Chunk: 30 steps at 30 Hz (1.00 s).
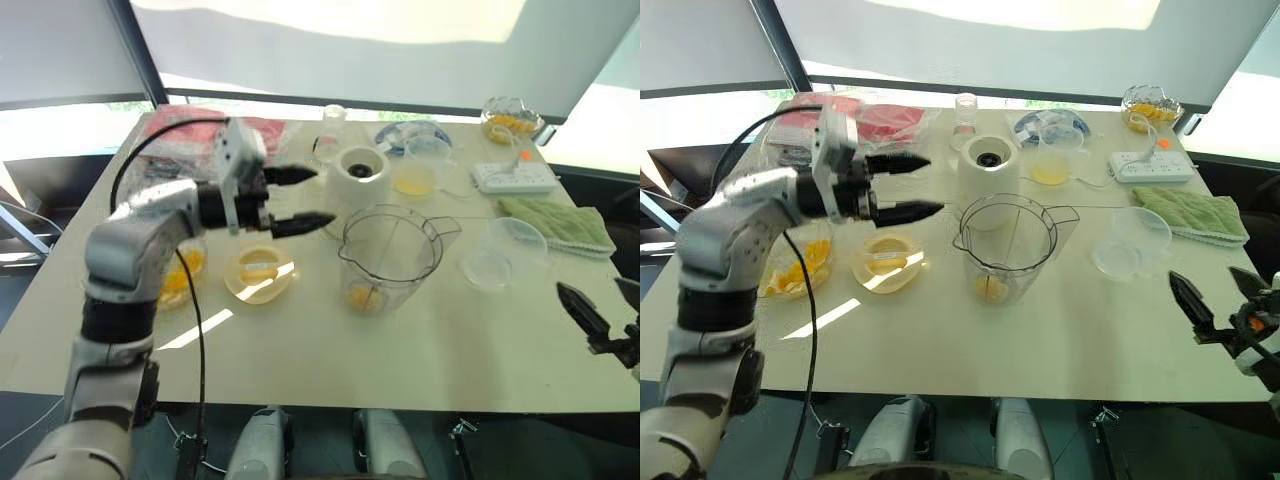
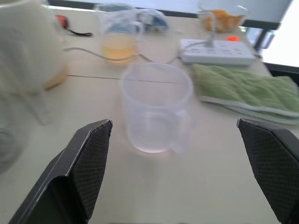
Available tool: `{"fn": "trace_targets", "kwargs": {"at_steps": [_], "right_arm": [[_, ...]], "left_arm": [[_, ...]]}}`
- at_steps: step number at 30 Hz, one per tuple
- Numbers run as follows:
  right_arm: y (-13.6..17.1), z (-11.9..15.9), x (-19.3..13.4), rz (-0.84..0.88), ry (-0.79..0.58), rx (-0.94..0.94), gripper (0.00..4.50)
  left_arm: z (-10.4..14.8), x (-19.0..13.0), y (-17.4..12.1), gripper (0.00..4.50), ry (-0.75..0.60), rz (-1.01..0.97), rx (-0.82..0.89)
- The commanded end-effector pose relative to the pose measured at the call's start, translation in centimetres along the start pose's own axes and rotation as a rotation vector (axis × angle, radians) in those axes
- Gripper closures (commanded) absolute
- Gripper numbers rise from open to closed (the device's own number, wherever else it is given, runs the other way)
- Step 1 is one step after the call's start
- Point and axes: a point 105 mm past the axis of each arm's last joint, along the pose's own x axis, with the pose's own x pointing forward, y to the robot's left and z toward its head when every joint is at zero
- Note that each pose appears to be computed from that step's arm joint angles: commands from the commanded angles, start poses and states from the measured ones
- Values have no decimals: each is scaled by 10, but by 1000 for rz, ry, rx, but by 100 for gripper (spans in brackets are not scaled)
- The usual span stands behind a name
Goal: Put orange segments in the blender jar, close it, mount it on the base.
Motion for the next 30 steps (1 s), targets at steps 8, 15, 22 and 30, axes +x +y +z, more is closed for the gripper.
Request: {"fn": "trace_targets", "kwargs": {"at_steps": [8,15,22,30], "right_arm": [[-7,-38,68,-80,36,-53,0],[-14,-43,85,-130,30,-73,0],[-12,-47,97,-116,22,-55,0],[8,-45,102,-28,2,-38,0]], "left_arm": [[-6,-9,-20,26,72,61,86],[-4,-12,-21,26,77,105,87],[2,-13,-25,26,95,73,97],[3,-9,-23,26,109,77,113]]}}
